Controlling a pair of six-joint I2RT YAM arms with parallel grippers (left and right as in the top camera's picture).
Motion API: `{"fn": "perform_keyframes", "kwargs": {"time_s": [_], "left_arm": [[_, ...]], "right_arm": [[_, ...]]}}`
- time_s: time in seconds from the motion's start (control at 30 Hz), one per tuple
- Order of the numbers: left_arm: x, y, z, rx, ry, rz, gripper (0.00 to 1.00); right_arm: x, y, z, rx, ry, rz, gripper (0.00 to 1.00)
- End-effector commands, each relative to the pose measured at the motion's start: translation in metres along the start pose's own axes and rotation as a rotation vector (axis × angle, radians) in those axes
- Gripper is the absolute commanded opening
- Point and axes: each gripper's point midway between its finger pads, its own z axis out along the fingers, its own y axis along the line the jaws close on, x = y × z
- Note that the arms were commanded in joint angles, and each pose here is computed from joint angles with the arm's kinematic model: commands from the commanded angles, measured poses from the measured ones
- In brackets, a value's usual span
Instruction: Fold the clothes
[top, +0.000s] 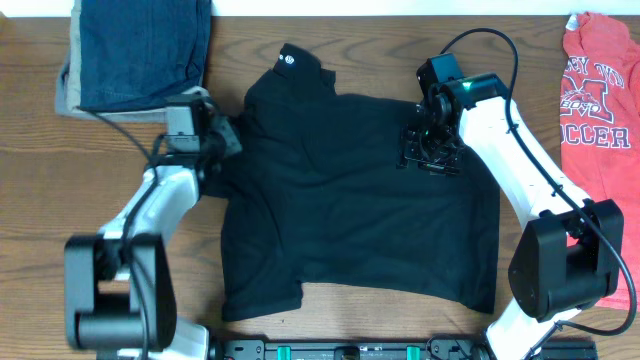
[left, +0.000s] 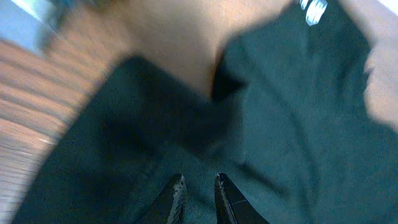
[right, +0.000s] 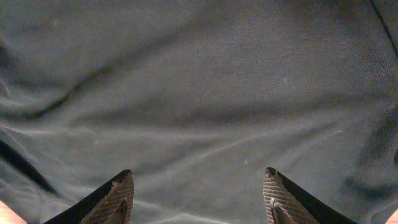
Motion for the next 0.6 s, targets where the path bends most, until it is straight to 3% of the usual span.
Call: {"fn": "perform_keyframes", "kwargs": {"time_s": [0.0, 0.27, 0.57], "left_arm": [[0.017, 0.009, 0.02, -0.009, 0.057, 0.002, 0.19], [0.035, 0.026, 0.046, -0.044, 0.096, -0.007, 0.19], [0.052, 0.083, 0.051, -0.304, 0.12, -0.012, 0.19]], "right_arm": [[0.003, 0.0, 0.004, 0.016, 0.01, 0.007, 0.65], [0.003, 0.0, 0.004, 0.016, 0.01, 0.007, 0.64], [0.01, -0.005, 0.012, 0.03, 0.036, 0.011, 0.64]]}}
